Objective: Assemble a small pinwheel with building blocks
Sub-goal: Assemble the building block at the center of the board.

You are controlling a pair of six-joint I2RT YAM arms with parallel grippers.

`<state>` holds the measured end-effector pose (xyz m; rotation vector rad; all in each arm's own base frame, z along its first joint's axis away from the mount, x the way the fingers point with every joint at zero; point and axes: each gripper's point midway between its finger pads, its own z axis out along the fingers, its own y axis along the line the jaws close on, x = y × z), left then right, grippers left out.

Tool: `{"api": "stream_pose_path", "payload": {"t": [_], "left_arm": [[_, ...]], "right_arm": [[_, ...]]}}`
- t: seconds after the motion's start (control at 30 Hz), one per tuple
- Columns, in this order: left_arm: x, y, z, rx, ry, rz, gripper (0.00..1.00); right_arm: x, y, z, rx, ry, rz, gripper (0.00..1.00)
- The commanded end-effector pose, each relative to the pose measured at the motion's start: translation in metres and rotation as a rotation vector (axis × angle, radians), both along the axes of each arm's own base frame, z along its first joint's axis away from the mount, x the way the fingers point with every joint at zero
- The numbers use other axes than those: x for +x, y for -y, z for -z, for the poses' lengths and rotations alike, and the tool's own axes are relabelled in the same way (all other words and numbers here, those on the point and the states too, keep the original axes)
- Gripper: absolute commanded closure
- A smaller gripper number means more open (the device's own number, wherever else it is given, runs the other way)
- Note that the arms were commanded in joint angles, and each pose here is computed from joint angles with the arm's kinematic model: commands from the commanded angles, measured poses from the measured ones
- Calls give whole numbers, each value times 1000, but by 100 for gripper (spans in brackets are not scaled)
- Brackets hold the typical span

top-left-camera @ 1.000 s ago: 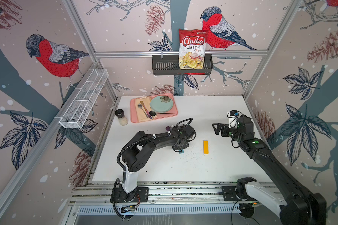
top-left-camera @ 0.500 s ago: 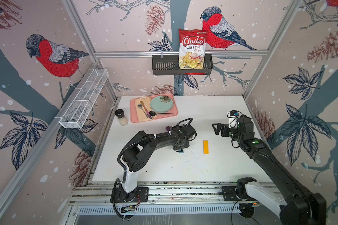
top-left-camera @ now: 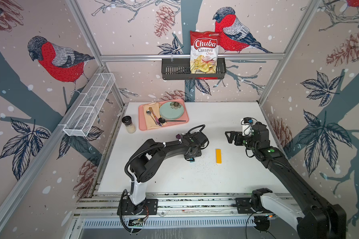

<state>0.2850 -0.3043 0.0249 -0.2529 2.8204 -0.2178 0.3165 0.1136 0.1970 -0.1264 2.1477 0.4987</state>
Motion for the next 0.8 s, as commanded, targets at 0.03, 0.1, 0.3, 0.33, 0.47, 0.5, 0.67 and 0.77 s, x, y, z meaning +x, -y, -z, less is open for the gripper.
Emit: {"api": "stream_pose_path", "payload": {"t": [0.03,0.1,0.3,0.33,0.47,0.5,0.67,0.77], "left_arm": [[1,-4,1,8,7,-5,45],[0,-4,1,5,8,-7,45],[-3,-3,5,-3,-2,-5,45],[-3,-3,4,-5,1,-5,44],[-3,-5,1,2,5,-4,44],[-3,-5,-1,0,9,-3,43],[-3,-8,-11,0,38,5,40],[-1,-4,-22,-42,83,30,34]], "right_arm": [[1,-1,-1,5,6,-6,1],[1,-2,-2,6,7,-9,1],[1,-3,-1,6,4,-14,1],[1,-3,-1,6,3,-13,1],[1,-2,-1,5,4,-11,1],[2,-2,0,5,1,-9,1],[0,4,9,-5,-37,33,0],[-4,9,28,-3,-106,73,1]]}}
